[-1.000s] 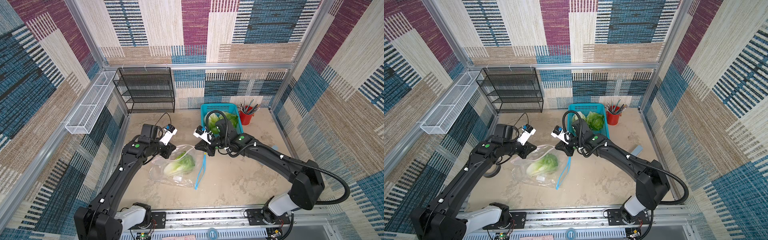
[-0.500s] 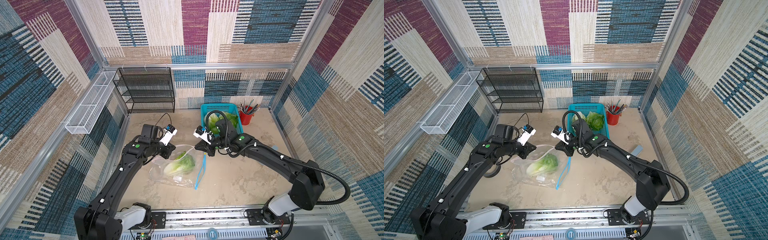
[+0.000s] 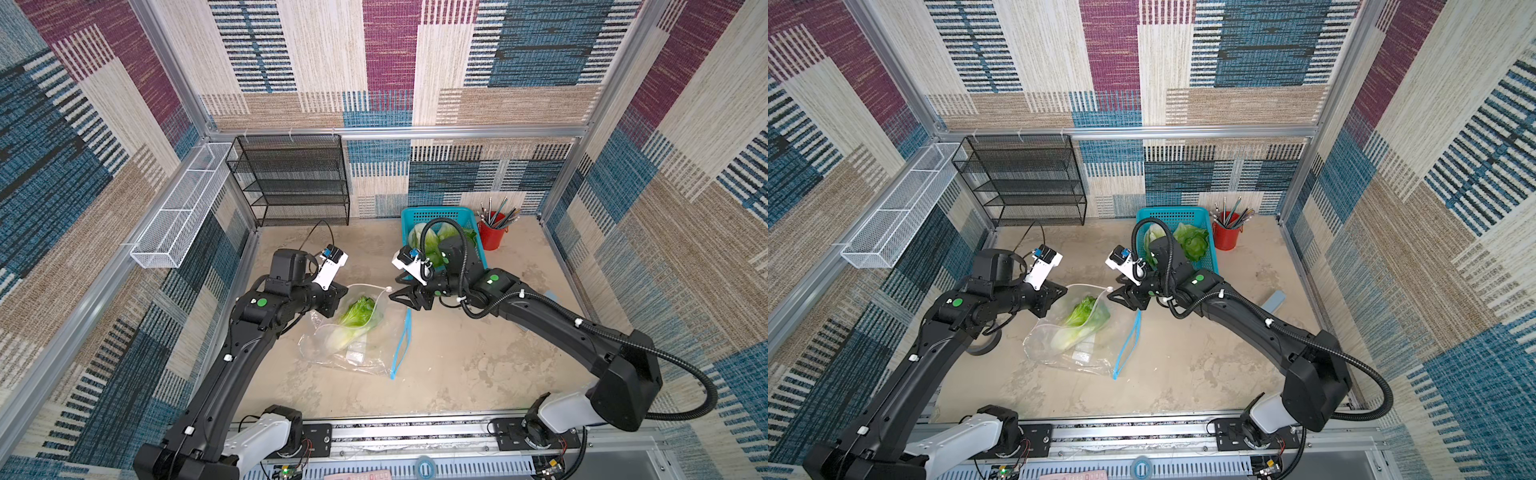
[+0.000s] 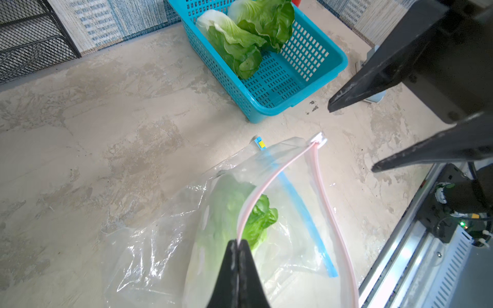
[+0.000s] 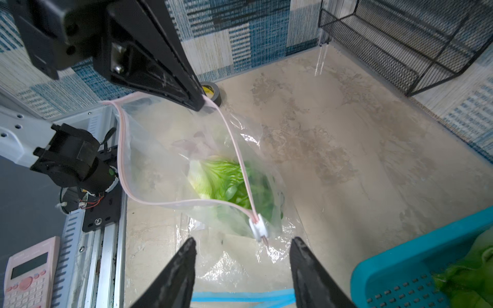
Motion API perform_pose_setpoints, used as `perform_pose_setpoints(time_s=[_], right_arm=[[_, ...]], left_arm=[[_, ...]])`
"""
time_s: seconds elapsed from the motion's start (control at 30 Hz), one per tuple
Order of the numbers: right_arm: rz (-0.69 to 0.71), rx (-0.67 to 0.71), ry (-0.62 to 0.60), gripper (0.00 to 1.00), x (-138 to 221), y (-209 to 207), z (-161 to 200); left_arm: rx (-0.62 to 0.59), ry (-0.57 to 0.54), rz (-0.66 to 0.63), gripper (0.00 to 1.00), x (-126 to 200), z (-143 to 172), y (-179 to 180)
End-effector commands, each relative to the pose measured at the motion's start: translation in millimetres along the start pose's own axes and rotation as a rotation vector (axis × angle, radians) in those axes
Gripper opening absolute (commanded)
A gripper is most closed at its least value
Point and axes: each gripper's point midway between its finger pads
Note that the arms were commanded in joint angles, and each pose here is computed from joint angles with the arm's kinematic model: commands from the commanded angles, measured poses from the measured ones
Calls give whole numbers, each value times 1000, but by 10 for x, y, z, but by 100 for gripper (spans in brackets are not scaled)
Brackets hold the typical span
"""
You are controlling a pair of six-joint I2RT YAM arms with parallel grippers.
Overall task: Open the zip-top bag and take out the chinese cabbages
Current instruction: Open the zipper food storage bag.
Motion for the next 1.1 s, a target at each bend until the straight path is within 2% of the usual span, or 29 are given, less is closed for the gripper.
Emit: perform_pose_setpoints(time_s=[0.0,0.17,0.33,0.67,0.83,1.07], right_arm=[[71,9,-107,69,172,-46,-295],[130,16,-217,69,511,20,-529],[150,22,-287,69,744,113,-622],[159,-8,-286,65,743,104,-551],[153,-12,-287,62,711,92,-561],[129,-31,-283,60,640,97,-535]], left_arm=[[45,-42,-23,0,121,-94,-3],[76,-80,-88,0,298,-184,46],[133,-127,-210,0,501,-253,195],[321,-268,-441,0,958,-333,481],[409,-284,-507,0,990,-227,584],[517,-255,-534,0,829,59,604]])
Point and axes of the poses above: each gripper's point midway between its finger pads, its own x axis back along the fingers, its own y axis along the line the jaws close on, z = x × y, and after that the axes turned 1 degree about x, right-handed
